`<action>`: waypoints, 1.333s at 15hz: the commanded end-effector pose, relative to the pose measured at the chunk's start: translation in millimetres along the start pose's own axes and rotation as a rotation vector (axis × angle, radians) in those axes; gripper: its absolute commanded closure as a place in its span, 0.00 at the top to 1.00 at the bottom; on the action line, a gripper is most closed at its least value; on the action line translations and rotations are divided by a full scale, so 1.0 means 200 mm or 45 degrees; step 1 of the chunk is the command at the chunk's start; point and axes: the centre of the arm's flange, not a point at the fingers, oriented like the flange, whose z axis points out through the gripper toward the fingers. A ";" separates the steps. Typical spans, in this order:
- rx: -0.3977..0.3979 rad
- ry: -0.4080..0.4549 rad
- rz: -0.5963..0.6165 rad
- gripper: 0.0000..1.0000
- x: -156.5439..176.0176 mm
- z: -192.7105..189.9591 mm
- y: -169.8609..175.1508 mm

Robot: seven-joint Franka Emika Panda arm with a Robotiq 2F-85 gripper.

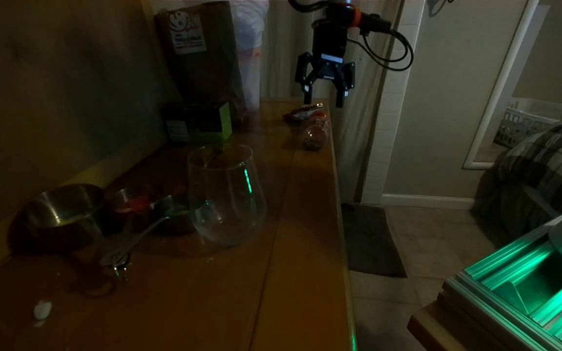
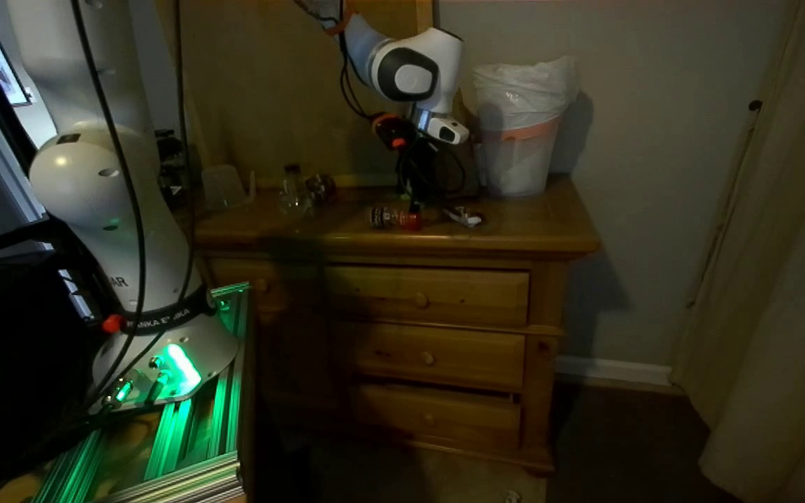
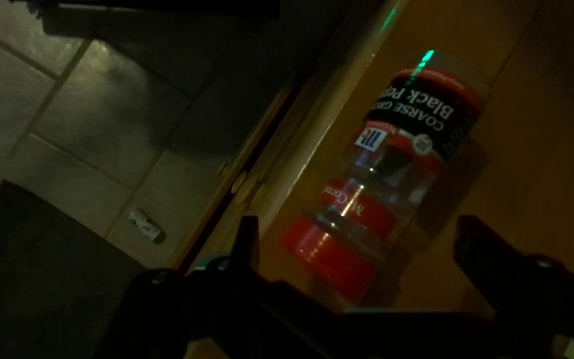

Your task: Put the red container upright.

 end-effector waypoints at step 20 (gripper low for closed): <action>0.172 -0.379 0.049 0.67 0.45 0.17 0.10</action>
